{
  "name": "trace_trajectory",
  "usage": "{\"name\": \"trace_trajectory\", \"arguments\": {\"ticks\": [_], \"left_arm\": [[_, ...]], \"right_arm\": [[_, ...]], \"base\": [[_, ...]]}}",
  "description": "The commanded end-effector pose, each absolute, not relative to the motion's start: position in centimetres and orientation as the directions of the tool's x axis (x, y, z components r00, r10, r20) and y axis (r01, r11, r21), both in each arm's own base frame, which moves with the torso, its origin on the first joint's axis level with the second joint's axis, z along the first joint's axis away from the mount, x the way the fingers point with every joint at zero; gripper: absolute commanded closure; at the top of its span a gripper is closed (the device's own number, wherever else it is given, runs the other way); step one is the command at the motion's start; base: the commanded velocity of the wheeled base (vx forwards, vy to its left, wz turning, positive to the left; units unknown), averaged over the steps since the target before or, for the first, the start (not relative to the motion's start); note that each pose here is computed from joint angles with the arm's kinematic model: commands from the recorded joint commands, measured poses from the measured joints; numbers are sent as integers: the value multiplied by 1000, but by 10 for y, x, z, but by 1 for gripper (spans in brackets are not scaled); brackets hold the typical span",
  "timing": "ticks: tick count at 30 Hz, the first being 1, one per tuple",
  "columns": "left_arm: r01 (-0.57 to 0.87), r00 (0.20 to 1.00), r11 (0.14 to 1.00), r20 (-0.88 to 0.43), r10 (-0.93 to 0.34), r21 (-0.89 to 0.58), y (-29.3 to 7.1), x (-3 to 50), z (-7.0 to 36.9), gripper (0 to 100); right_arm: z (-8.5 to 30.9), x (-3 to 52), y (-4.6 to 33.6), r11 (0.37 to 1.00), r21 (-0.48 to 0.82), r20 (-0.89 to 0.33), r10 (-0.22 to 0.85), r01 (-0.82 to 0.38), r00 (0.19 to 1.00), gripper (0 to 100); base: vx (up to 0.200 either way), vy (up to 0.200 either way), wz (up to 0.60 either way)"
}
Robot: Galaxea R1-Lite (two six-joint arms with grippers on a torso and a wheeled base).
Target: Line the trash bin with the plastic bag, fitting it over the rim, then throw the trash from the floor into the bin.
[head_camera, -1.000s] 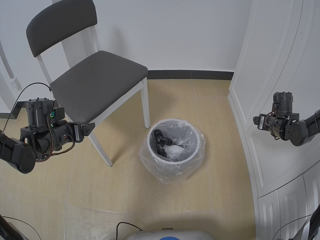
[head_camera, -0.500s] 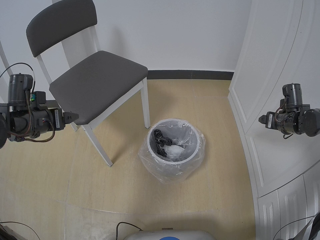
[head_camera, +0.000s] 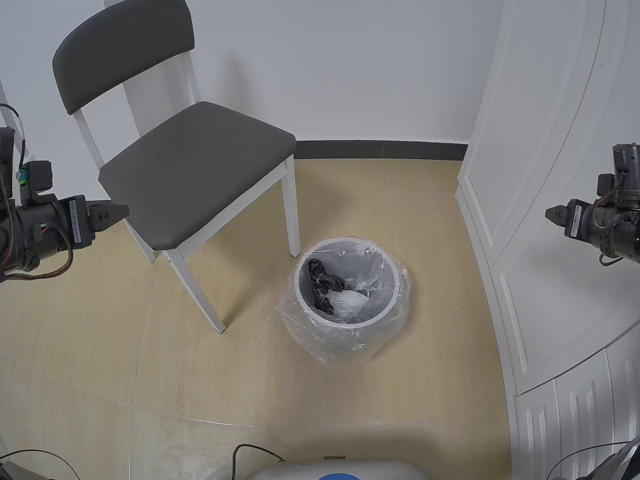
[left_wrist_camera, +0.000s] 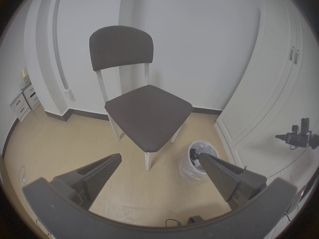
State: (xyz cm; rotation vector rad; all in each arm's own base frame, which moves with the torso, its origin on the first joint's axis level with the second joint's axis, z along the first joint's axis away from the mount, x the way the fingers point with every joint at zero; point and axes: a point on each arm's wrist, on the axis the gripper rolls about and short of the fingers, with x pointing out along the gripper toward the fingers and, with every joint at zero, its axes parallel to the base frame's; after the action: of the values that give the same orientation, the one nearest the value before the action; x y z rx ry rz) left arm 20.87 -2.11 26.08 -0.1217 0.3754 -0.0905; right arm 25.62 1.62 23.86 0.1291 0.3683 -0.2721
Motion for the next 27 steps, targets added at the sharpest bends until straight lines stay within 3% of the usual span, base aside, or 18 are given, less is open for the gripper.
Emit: {"name": "trace_trajectory", "arguments": {"ticks": [1, 26, 27], "left_arm": [[77, 951, 988, -289, -114, -136, -18, 176, 279, 0], [152, 986, 978, -49, -160, -140, -12, 80, 296, 0], [160, 987, 978, 5, -160, -134, -10, 64, 300, 0]], "right_arm": [[262, 215, 13, 956, 118, -273, -230, 270, 934, 0], [315, 94, 2, 948, 274, 85, -194, 164, 977, 0], [321, 70, 0, 948, 287, 154, -187, 137, 970, 0]], "base": [[0, 0, 0], [0, 0, 0], [0, 0, 0]]}}
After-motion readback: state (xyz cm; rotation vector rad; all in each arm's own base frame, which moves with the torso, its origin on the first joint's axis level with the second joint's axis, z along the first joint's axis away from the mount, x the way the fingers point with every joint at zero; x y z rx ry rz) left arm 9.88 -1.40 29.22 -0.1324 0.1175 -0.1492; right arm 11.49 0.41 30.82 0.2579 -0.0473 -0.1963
